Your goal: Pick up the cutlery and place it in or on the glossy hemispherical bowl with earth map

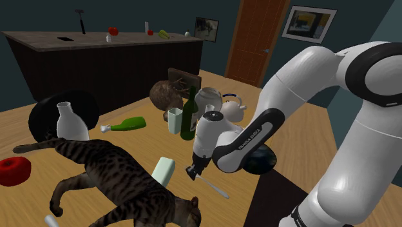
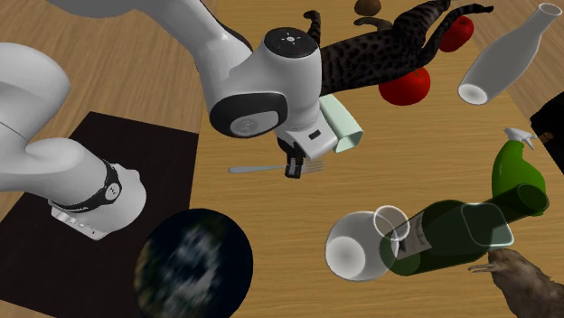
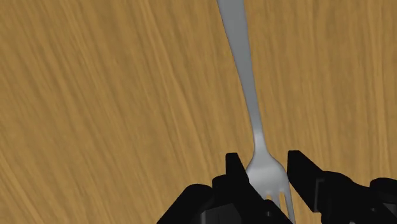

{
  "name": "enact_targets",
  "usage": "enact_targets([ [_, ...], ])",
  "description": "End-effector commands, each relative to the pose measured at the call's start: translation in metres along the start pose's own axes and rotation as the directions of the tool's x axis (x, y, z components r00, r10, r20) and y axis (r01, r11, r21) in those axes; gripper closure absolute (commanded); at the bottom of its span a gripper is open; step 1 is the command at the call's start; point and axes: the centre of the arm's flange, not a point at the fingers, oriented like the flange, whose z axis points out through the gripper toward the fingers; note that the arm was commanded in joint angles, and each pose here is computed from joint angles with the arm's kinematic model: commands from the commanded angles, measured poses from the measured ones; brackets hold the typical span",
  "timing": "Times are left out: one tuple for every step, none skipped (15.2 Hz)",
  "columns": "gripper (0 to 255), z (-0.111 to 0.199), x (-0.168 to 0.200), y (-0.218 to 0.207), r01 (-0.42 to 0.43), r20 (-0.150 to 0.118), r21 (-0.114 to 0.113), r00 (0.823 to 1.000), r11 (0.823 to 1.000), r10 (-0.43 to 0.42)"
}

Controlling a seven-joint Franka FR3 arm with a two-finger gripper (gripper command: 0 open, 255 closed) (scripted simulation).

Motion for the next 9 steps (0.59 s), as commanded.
enact_targets([
  [255, -0.006, -0.001, -0.004, 0.007, 0.003, 0.004, 1.000, 1.000, -0.007],
  [255, -0.011, 0.000, -0.004, 0.007, 0.003, 0.004, 1.000, 1.000, -0.007],
  [255, -0.016, 0.000, -0.004, 0.007, 0.003, 0.004, 1.000, 1.000, -0.007],
  [255, -0.022, 0.000, -0.004, 0.007, 0.003, 0.004, 1.000, 1.000, -0.007],
  [255, -0.027, 0.001, -0.004, 0.007, 0.003, 0.004, 1.000, 1.000, -0.007],
  [255, -0.032, 0.001, -0.004, 0.007, 0.003, 0.004, 1.000, 1.000, -0.007],
  [255, -0.037, 0.002, -0.004, 0.007, 0.003, 0.004, 1.000, 1.000, -0.007],
  [255, -0.043, 0.002, -0.004, 0.007, 0.003, 0.004, 1.000, 1.000, -0.007],
  [255, -0.048, 0.002, -0.004, 0.007, 0.003, 0.004, 1.000, 1.000, -0.007],
])
